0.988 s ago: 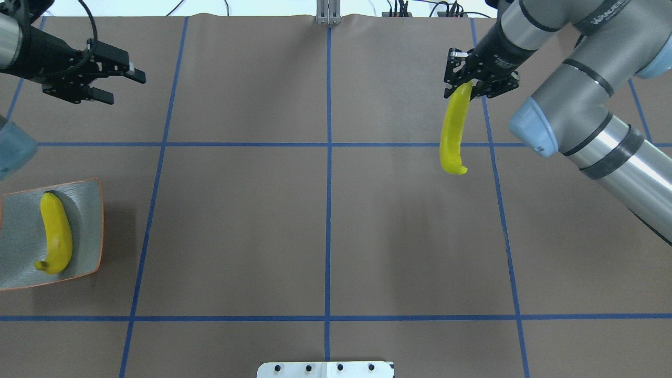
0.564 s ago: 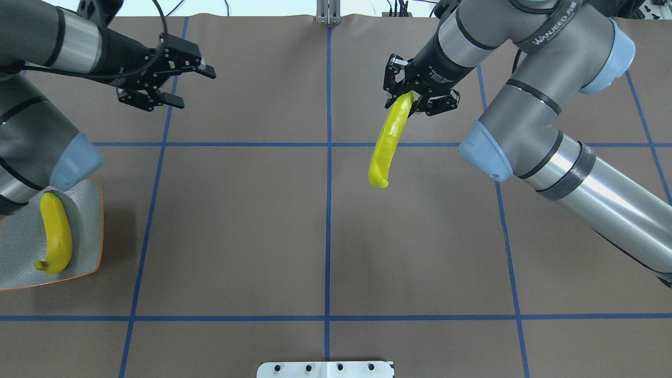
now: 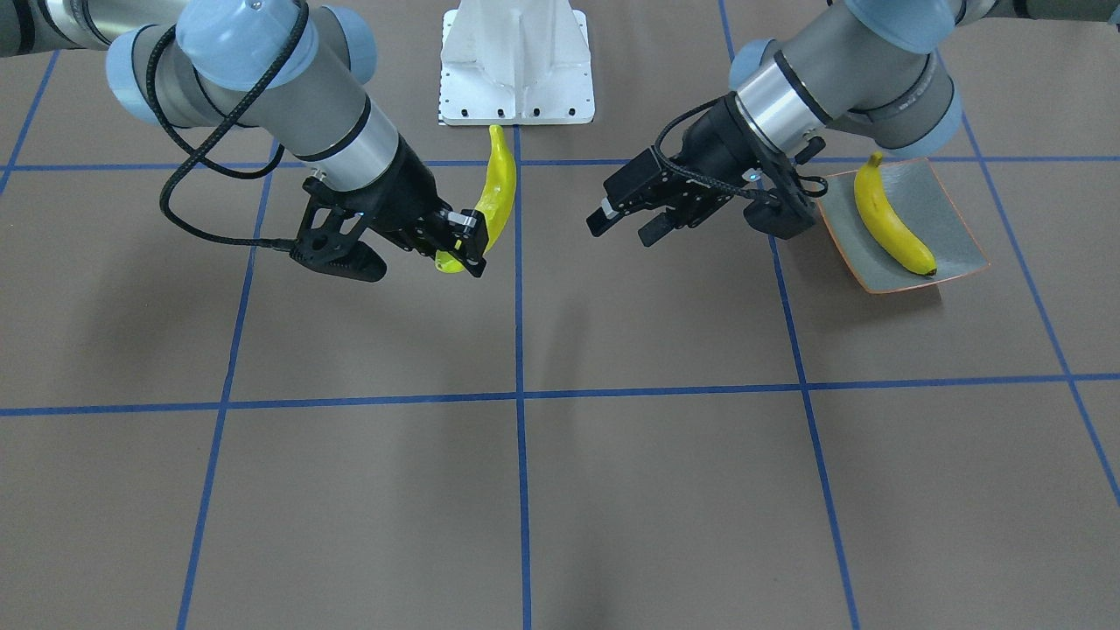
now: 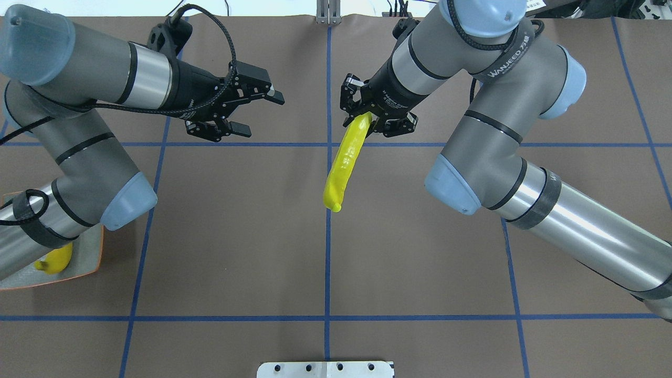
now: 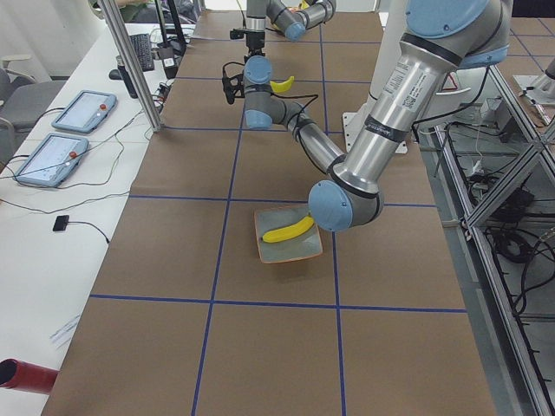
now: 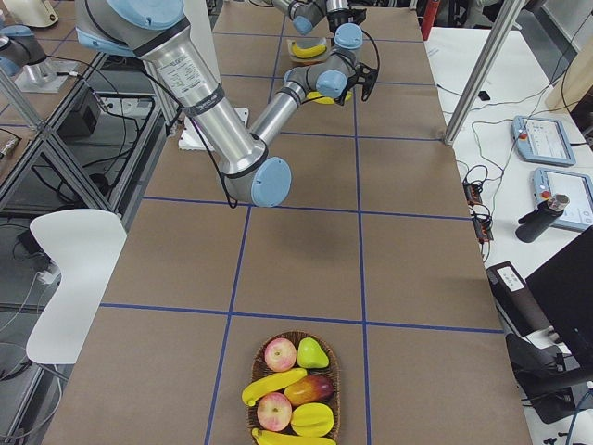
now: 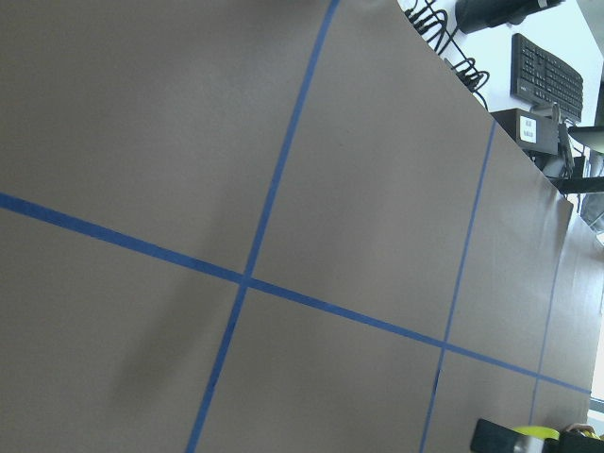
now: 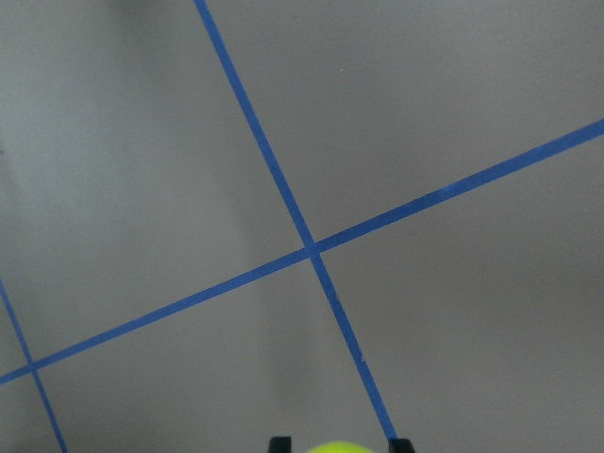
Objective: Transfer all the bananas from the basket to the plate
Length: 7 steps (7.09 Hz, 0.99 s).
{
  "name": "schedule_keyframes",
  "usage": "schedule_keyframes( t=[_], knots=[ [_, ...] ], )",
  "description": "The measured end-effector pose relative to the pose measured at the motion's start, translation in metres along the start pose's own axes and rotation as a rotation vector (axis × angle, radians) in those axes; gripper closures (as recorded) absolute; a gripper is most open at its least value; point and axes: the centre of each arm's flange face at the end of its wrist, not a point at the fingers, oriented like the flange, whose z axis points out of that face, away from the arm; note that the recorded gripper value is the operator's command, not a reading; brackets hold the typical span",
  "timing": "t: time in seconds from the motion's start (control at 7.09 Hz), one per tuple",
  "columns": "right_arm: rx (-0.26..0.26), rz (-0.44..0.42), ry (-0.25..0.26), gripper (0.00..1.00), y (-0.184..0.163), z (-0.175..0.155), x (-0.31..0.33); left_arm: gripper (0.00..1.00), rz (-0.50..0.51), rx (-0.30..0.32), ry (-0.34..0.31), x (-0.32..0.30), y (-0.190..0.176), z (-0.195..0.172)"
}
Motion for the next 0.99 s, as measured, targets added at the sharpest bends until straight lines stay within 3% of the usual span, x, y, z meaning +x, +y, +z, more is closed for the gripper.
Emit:
schedule_keyframes(
  t=[0.28, 0.99],
  knots=[
    [-0.012, -0.019, -0.018, 1.00, 0.009, -0.001, -0.004, 0.00, 0.037, -0.049, 0.027, 0.008, 0.023, 0.015],
    [-0.053, -0.046, -0.047, 1.00, 0.022, -0.013, -0.012, 0.00, 0.250, -0.167, 0.063, 0.006, 0.080, 0.054]
  ],
)
